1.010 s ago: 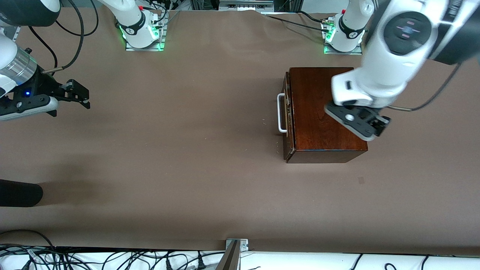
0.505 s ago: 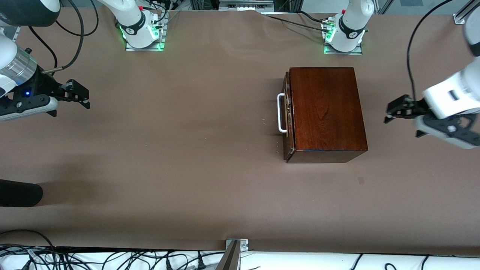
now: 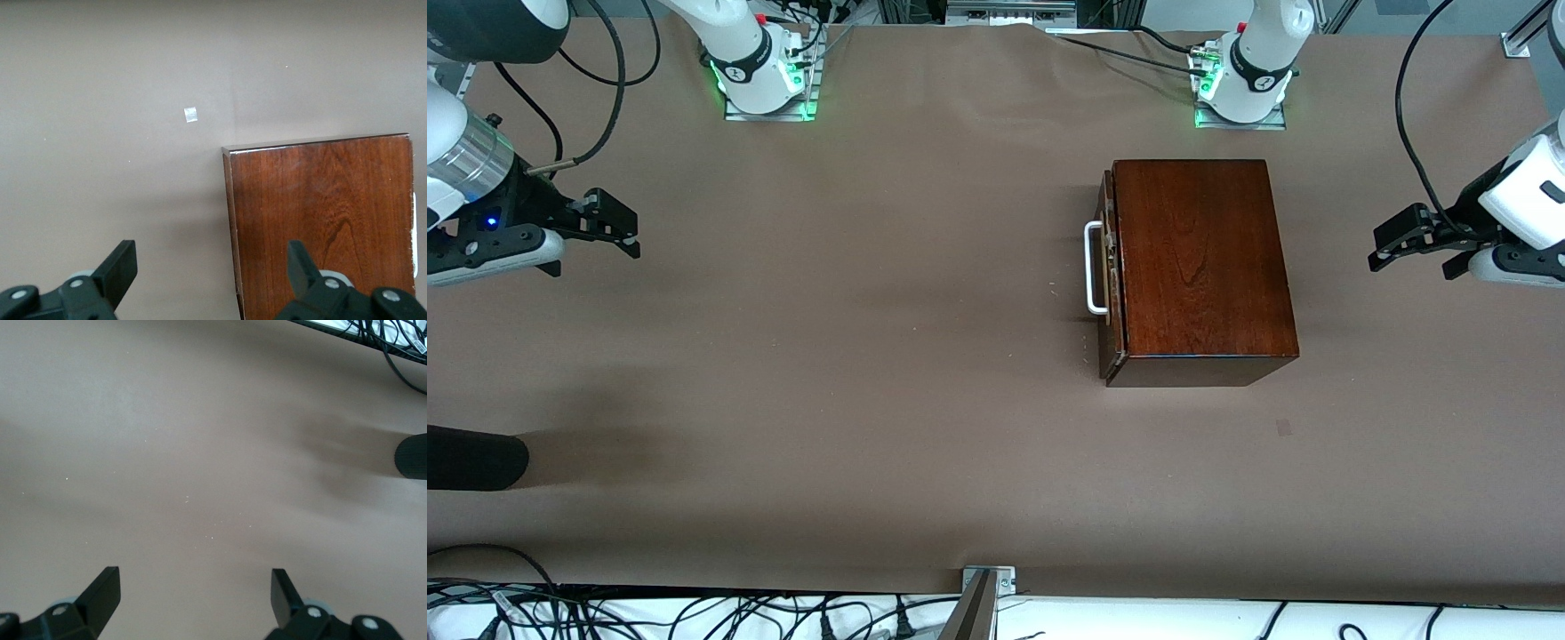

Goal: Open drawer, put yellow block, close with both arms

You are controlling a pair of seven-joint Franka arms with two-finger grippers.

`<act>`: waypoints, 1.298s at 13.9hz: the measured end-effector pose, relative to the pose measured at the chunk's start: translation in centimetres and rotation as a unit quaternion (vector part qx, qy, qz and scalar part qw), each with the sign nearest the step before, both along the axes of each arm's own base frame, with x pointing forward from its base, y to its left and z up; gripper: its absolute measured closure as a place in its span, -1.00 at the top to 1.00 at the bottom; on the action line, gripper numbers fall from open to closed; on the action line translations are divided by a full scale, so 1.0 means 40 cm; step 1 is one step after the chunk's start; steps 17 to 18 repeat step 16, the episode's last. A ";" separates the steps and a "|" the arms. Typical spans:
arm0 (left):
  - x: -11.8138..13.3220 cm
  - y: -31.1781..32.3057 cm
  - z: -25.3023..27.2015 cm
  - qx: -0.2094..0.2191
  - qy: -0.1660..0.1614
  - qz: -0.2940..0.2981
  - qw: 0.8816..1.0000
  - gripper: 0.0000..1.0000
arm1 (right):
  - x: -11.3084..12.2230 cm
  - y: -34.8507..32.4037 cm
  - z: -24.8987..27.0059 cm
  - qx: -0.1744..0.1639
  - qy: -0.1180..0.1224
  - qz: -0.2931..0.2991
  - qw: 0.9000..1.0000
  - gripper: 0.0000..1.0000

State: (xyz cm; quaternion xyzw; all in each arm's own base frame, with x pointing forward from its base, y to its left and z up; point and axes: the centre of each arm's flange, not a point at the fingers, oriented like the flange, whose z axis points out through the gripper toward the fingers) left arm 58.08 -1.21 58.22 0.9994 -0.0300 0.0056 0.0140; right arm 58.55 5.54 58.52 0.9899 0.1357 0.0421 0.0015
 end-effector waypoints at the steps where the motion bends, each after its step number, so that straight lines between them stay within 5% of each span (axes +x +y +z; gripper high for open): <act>1: -0.003 -0.006 -0.008 0.003 0.000 -0.001 1.000 1.00 | 0.000 0.000 0.000 0.000 0.000 0.000 1.000 1.00; 18: -0.050 -0.015 -0.005 0.005 -0.013 -0.003 1.000 1.00 | 0.000 -0.003 0.000 0.000 0.000 -0.001 1.000 1.00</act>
